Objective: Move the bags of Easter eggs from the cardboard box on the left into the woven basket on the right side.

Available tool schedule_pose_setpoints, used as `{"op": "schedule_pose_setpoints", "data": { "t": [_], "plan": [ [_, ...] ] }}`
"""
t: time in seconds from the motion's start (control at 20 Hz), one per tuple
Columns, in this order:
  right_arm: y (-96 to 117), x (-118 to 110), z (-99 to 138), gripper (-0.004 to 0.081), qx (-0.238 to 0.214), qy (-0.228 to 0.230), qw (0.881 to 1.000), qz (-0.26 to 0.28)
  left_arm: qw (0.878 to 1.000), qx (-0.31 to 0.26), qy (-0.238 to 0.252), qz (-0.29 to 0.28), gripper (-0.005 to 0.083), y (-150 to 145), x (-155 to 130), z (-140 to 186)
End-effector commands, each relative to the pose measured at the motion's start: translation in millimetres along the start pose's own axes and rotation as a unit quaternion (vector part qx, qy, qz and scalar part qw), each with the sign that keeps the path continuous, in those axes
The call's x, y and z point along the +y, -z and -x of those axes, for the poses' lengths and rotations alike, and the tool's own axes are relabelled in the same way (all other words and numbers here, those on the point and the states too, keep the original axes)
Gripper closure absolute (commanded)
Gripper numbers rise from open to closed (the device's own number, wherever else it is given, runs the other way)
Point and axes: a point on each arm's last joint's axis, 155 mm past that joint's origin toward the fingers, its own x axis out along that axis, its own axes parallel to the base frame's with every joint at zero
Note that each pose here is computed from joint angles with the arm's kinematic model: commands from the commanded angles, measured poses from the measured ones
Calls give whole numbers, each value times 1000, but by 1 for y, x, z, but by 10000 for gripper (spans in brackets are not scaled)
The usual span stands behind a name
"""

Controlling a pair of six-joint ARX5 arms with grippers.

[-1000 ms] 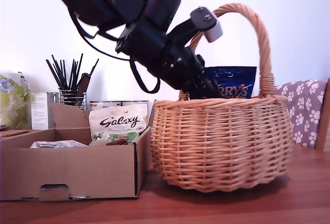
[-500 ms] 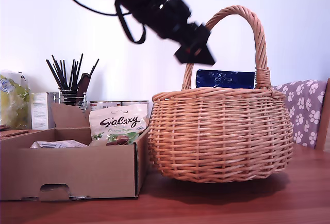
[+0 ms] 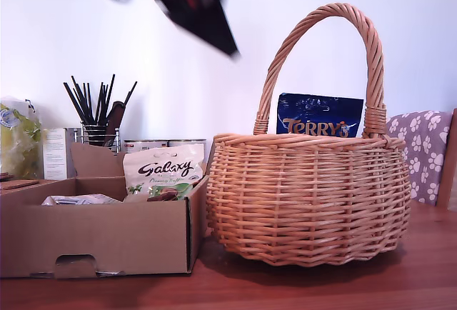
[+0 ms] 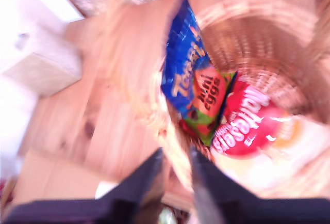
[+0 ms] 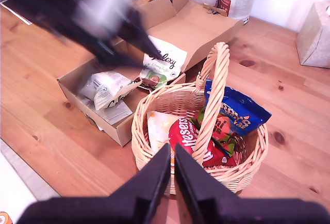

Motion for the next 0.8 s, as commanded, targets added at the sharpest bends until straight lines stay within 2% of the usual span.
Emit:
{"op": "schedule_pose_setpoints", "data": {
  "t": [0.0,0.1,0.3,0.45,0.6,0.65,0.7,0.75],
  "plan": [
    [-4,1,1,783,-8,-2,1000,1,997,46,24,48,795,34,1,1],
    [-6,3,1,783,-11,-9,1000,1,991,73,46,104,795,64,10,16],
    [-18,28,-2,783,-31,-78,997,5,979,65,57,183,795,107,26,36],
    [-13,48,-16,783,-5,-133,991,6,971,88,51,215,795,137,28,40],
    [-8,60,-31,783,20,-155,988,13,967,103,58,226,794,147,26,34],
    [-10,61,-34,783,18,-158,987,15,964,108,61,235,759,150,25,32],
    [-12,63,-34,783,14,-160,987,18,961,113,64,246,615,152,24,28],
    [-15,63,-34,783,8,-160,987,22,957,119,66,255,345,156,23,25]
  ]
}}
